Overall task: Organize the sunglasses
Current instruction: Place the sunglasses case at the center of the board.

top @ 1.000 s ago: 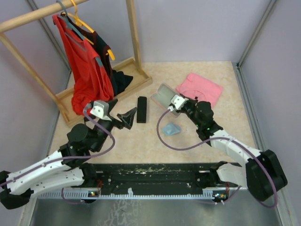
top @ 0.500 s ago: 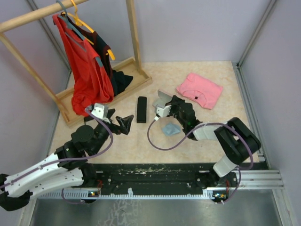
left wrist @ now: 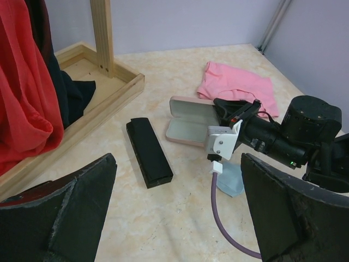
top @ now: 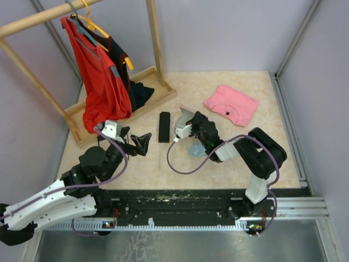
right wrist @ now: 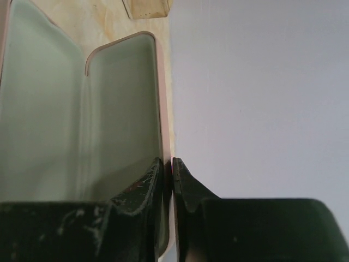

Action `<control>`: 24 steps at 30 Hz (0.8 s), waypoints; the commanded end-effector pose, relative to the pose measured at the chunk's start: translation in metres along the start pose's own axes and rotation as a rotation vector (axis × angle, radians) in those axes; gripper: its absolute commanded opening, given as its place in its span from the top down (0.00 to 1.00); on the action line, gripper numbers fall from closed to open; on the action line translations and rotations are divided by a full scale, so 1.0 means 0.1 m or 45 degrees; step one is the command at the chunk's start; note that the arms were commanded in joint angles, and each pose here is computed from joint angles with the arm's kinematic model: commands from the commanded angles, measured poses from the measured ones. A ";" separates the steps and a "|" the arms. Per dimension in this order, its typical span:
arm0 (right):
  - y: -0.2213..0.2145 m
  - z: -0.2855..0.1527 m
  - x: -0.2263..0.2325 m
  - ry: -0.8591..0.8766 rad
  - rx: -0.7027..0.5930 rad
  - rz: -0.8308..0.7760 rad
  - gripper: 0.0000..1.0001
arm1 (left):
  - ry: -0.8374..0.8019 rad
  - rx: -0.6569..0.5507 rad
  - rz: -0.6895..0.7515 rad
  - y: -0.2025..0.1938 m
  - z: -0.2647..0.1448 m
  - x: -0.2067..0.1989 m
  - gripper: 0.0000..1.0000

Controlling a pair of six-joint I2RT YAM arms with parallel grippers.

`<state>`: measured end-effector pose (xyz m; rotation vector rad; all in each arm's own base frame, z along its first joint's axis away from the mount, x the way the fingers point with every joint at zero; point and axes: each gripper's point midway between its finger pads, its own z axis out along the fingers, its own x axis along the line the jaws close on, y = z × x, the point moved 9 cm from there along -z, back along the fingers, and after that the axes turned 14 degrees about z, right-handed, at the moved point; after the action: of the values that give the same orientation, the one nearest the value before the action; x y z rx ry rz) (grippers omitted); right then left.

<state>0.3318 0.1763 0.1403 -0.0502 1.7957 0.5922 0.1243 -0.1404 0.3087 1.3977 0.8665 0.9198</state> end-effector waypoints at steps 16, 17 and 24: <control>0.26 -0.18 -0.29 -0.113 -0.210 0.154 0.34 | 0.038 0.050 0.011 -0.12 -0.05 0.05 0.00; 0.28 -0.21 -0.30 -0.112 -0.224 0.164 0.33 | 0.038 0.046 0.006 -0.12 -0.05 0.05 0.00; 0.43 -0.49 -0.35 -0.091 -0.349 0.434 0.31 | 0.035 0.053 -0.017 -0.12 -0.05 0.04 0.00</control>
<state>0.3010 0.1782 0.1685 -0.0004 1.7479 0.8288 0.1226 -0.1352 0.2991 1.4213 0.9000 0.9274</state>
